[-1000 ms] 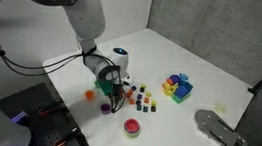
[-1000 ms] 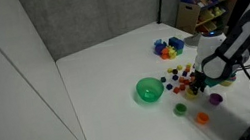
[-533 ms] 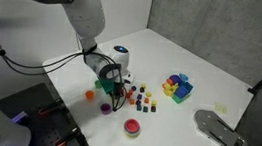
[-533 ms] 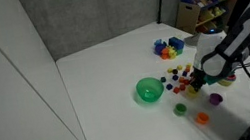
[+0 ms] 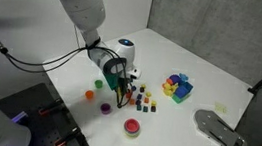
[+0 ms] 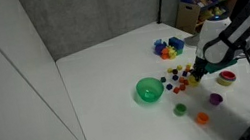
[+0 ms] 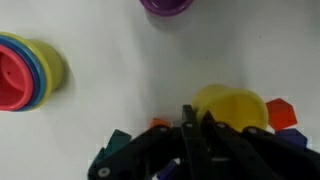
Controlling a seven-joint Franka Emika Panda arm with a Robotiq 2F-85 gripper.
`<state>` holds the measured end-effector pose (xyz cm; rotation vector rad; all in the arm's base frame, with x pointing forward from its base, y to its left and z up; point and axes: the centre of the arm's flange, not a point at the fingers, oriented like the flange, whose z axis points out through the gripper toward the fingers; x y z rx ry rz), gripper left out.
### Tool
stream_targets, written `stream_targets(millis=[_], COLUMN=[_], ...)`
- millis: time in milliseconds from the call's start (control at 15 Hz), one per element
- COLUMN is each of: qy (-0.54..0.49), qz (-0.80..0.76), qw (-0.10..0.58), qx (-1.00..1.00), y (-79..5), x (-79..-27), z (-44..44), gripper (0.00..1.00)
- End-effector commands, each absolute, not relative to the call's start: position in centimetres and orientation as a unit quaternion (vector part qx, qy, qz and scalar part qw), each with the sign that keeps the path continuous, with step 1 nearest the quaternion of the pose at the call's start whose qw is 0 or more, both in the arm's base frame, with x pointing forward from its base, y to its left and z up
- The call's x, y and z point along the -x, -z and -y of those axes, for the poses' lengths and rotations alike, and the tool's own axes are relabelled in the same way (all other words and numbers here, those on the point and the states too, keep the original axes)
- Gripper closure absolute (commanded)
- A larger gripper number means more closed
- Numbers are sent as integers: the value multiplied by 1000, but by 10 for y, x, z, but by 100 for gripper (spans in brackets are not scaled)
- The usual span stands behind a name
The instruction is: Put the yellow bowl into the pink bowl
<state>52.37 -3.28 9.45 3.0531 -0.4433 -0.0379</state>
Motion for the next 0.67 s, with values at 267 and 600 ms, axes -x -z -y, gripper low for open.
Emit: stream_targets(millis=[267, 600], qy=[25, 29], qz=[195, 231], qw=[34, 28], qx=[-980, -972], y=[-133, -153], x=[-525, -518], z=[104, 154], gripper=[95, 95])
